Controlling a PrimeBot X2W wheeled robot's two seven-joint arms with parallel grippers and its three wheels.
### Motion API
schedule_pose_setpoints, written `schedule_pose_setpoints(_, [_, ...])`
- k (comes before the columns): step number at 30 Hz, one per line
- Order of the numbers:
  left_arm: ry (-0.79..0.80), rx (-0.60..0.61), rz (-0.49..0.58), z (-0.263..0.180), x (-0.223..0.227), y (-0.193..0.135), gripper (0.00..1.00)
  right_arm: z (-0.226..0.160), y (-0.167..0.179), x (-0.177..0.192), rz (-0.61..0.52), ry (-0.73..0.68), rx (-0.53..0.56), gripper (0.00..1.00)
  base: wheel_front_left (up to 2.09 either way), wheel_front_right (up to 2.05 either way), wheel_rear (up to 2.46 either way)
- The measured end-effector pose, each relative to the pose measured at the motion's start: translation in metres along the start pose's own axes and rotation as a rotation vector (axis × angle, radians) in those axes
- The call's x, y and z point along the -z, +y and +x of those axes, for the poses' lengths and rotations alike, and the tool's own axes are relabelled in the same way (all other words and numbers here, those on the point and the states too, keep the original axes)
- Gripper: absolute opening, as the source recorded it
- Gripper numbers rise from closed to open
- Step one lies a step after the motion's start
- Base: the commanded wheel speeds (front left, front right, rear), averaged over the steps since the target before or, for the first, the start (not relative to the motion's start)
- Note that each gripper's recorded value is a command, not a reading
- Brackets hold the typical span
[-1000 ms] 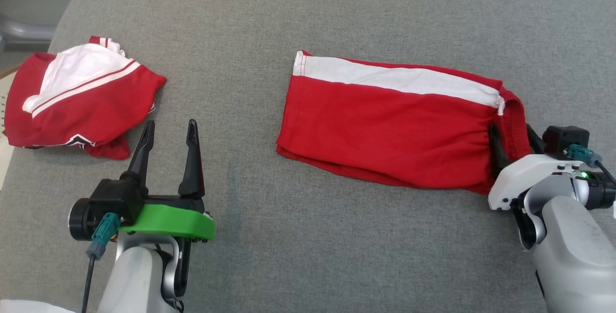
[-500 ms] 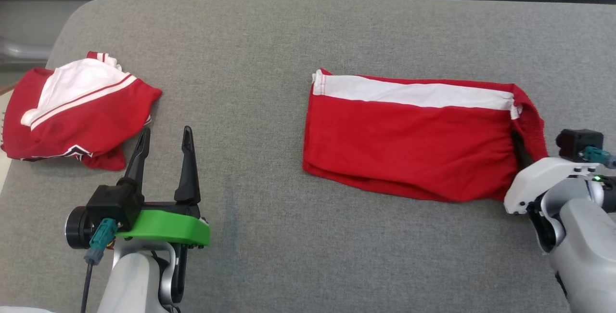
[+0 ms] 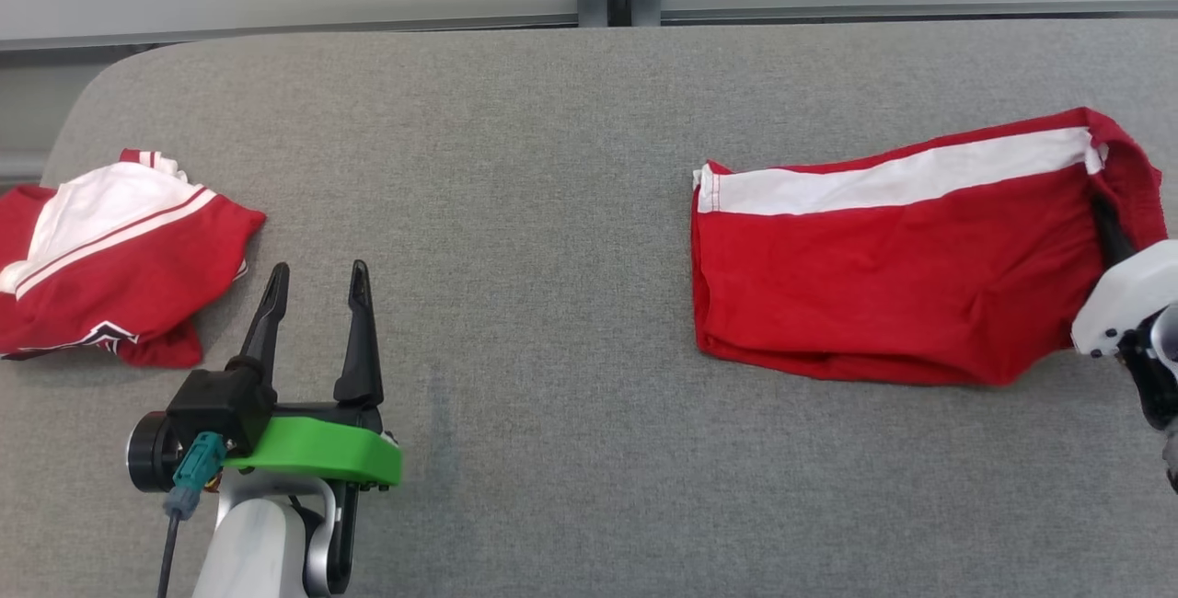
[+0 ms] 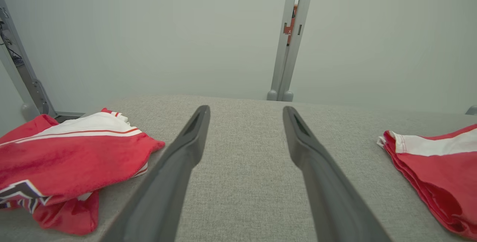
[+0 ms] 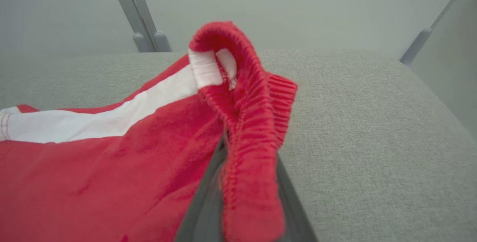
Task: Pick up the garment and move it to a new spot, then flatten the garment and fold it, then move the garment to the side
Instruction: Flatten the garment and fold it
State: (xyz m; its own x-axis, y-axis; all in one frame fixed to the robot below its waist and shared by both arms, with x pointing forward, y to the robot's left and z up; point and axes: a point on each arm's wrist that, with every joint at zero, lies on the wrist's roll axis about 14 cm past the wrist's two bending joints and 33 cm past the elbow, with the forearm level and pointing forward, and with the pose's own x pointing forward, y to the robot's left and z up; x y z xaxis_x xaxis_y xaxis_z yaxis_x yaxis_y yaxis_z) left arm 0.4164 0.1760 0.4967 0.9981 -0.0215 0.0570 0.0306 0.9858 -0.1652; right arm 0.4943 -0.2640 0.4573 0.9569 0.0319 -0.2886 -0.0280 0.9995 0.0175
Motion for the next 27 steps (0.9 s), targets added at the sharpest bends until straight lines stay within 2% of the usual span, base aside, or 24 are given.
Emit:
schedule_pose_setpoints(7, [0.002,0.011,-0.005,-0.001,0.0,-0.004,1.0,0.009,0.053,-0.025,0.073,-0.054,-0.105,0.0,0.0,0.0,0.0])
schedule_pose_setpoints(13, [0.009,0.008,-0.018,-0.005,0.002,-0.005,1.0,0.014,0.11,-0.026,0.138,-0.04,-0.204,0.0,0.0,0.0,0.0])
schedule_pose_setpoints(20, [0.028,-0.001,-0.026,-0.008,0.007,-0.004,1.0,0.018,0.171,-0.016,0.178,-0.01,-0.307,0.0,0.0,0.0,0.0])
schedule_pose_setpoints(26, [0.04,-0.012,-0.029,-0.007,0.011,-0.001,1.0,0.022,0.198,0.005,0.176,0.037,-0.346,0.0,0.0,0.0,0.0])
schedule_pose_setpoints(27, [0.041,-0.014,-0.029,-0.007,0.012,0.0,1.0,0.022,0.201,0.007,0.176,0.042,-0.35,0.15,0.0,0.0,0.0])
